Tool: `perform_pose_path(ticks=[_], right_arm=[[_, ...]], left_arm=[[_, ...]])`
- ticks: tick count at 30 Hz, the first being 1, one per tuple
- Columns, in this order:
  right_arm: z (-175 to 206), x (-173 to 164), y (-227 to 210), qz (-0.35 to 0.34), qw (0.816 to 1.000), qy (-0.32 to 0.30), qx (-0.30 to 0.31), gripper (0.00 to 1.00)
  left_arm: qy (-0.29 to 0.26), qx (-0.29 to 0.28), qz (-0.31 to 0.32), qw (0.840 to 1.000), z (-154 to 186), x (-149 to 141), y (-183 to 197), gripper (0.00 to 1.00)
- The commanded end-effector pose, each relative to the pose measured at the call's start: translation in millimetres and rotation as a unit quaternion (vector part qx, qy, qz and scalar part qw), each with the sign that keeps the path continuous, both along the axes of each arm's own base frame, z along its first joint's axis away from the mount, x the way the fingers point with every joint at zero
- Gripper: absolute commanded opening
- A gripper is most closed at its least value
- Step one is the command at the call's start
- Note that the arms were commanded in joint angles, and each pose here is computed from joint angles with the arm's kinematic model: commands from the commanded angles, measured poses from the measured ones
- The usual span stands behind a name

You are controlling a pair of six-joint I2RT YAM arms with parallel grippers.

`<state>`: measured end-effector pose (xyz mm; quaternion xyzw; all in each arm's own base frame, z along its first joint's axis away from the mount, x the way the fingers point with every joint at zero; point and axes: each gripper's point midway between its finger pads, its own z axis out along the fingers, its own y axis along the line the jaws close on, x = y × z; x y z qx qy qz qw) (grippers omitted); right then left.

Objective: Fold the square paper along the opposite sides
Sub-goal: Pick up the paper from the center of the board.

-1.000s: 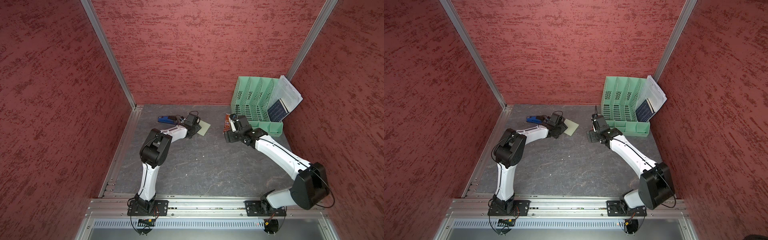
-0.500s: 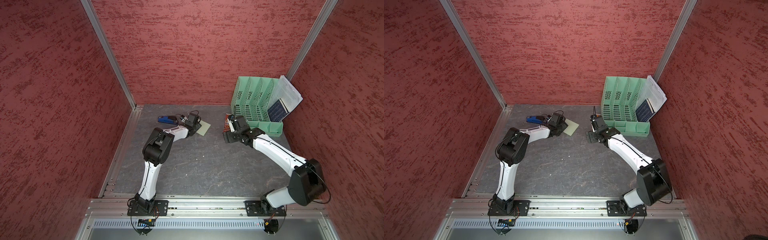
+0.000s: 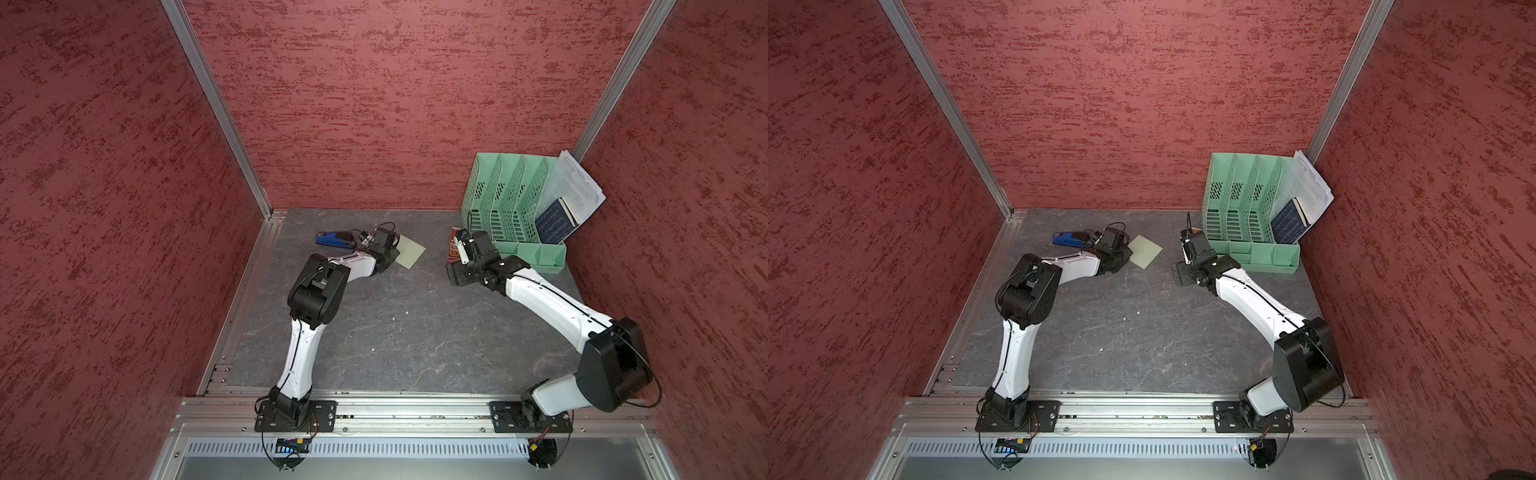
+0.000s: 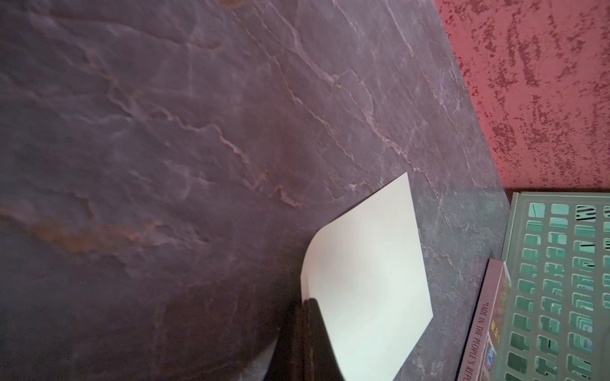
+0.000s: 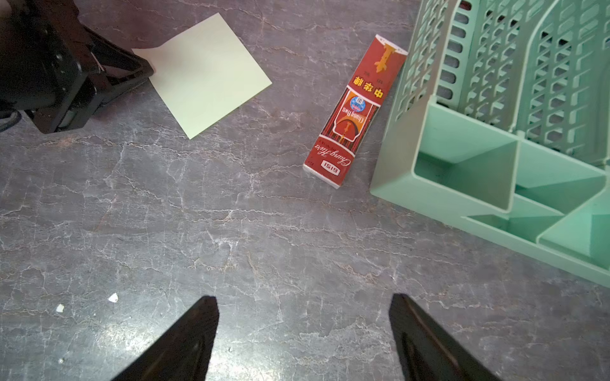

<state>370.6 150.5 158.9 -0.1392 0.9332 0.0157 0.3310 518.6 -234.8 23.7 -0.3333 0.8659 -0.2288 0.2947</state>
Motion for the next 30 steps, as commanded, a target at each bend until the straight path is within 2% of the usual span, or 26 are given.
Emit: perform_pose_path(ticks=[1, 4, 6, 9, 11, 15, 19, 21, 25, 30], right_arm=[[7, 3, 4, 0.004, 1.000, -0.012, 0.006, 0.87], [12, 1, 3, 0.005, 1.000, -0.023, 0.009, 0.87], [30, -4, 3, 0.017, 0.999, -0.044, 0.020, 0.88], [50, -12, 10, 0.051, 0.996, -0.057, 0.050, 0.89], [63, -18, 20, 0.081, 0.990, -0.067, 0.094, 0.89], [90, -39, 46, 0.176, 0.965, -0.090, 0.175, 0.90], [121, -64, 65, 0.262, 0.931, -0.125, 0.223, 0.91], [140, -74, 70, 0.290, 0.914, -0.152, 0.240, 0.91], [177, -90, 74, 0.331, 0.881, -0.214, 0.261, 0.93], [203, -112, 77, 0.381, 0.844, -0.250, 0.284, 0.94]], left_arm=[[0.070, 0.049, -0.018, 0.996, -49, -28, 15, 0.00], [0.040, 0.067, -0.054, 0.995, -24, -23, 13, 0.00], [-0.001, 0.084, -0.097, 0.992, 7, -16, 9, 0.00], [-0.078, 0.121, -0.194, 0.970, 70, -9, -1, 0.00], [-0.123, 0.149, -0.257, 0.947, 116, -13, -8, 0.00], [-0.201, 0.179, -0.393, 0.879, 197, -42, -29, 0.00], [-0.265, 0.163, -0.494, 0.811, 259, -90, -44, 0.00], [-0.290, 0.150, -0.528, 0.784, 285, -115, -46, 0.00], [-0.326, 0.127, -0.569, 0.744, 329, -162, -43, 0.00], [-0.372, 0.102, -0.593, 0.707, 367, -210, -35, 0.00]])
